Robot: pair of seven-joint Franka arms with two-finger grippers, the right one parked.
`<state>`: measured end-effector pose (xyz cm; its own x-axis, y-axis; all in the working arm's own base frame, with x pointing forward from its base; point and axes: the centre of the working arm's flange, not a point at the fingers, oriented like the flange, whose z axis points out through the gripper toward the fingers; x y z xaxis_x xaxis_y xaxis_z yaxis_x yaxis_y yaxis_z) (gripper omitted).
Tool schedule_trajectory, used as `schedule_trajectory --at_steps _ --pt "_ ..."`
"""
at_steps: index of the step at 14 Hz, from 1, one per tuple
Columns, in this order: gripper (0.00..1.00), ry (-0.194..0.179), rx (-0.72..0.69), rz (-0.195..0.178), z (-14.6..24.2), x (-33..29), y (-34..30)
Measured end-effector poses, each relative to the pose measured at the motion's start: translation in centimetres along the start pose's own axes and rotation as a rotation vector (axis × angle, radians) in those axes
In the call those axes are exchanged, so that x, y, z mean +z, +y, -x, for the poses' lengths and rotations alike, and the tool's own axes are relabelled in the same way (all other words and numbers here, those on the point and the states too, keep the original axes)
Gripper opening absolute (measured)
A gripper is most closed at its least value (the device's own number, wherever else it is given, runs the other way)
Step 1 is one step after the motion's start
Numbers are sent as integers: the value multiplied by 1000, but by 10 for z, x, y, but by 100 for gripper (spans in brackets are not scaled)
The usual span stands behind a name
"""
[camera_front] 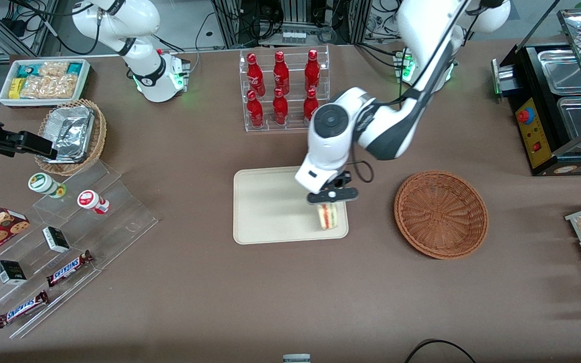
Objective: Place sandwich from basket to tray
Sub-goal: 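Lift the sandwich and carry it over the cream tray, then lower the sandwich onto the tray and open the left gripper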
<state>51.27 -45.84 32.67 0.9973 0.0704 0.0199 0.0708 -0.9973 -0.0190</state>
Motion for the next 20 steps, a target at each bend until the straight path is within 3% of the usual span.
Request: schedule_trajectory --at_steps 6,15,17,20 --pt "15 11 52 43 23 51 59" --pt "14 -5 88 30 51 79 82" --pt "30 -3 62 31 50 78 82" --pt "61 6 38 33 44 66 81"
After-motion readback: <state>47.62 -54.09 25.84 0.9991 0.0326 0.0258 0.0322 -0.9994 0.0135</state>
